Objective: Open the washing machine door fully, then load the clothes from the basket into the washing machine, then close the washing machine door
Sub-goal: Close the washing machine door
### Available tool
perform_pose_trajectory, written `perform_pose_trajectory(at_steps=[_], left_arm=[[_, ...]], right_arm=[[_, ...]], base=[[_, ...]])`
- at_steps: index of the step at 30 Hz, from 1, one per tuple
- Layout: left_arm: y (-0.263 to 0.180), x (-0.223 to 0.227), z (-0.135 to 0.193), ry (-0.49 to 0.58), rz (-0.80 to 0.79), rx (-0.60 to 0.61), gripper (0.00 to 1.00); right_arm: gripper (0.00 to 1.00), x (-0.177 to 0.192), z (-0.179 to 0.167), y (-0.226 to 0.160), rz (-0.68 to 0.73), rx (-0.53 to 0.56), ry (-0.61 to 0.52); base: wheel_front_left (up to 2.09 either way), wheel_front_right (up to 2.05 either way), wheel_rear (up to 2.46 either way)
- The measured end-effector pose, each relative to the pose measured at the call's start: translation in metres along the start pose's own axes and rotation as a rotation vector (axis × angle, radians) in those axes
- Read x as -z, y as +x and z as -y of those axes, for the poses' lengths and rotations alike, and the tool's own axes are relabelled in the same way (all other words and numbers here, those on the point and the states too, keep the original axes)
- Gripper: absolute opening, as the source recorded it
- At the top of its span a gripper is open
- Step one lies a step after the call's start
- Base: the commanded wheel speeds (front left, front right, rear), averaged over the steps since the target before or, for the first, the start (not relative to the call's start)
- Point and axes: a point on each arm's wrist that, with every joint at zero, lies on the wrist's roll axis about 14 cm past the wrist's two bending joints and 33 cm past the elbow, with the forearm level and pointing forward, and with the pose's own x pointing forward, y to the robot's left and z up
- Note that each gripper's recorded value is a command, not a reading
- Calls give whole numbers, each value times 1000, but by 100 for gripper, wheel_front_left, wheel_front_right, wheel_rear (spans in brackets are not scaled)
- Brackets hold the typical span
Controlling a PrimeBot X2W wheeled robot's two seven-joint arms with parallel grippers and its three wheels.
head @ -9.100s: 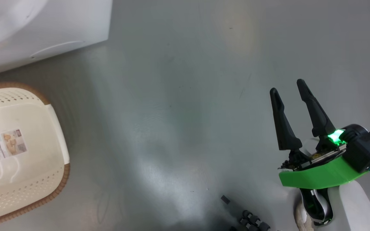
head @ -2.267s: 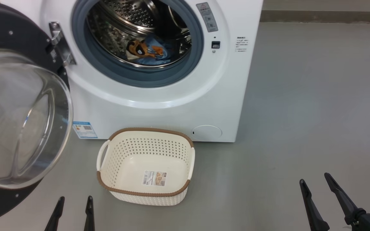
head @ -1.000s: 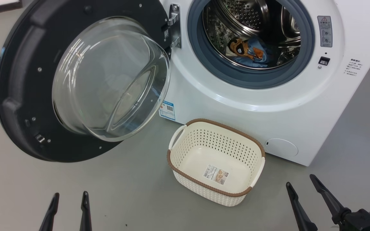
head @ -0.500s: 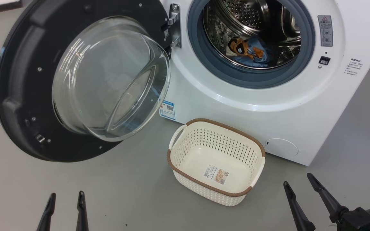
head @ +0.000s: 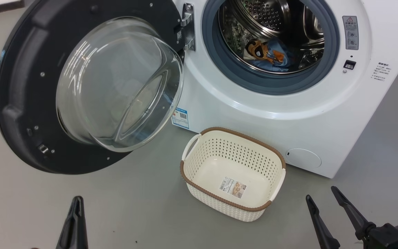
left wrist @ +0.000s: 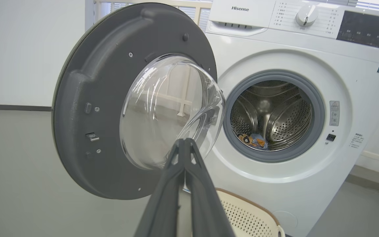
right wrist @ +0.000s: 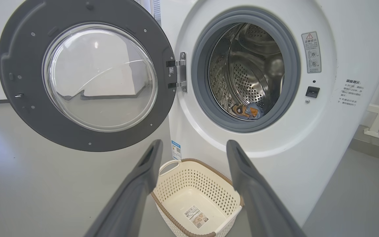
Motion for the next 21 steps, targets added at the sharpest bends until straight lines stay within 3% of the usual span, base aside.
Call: perform_pose_trajectory(at_steps=[6,11,12,15,21], left_arm=[[7,-29,3,-420,118,9,0],[15,-55,-8,-701,220,15,0],[23,-76,-10,-808,278,43,0],[34,-109,-20,-898,358,94,0],[53,-161,-54,-939,470,145,0]], right_arm=[[100,1,1,0,-2,1,1],[100,2,4,1,-5,4,0],[100,3,5,1,-5,6,0],[100,4,8,1,-7,10,-2],[100,5,12,2,-8,12,-6]], base=[[0,0,0],[0,0,0],[0,0,0],[0,0,0],[0,0,0]])
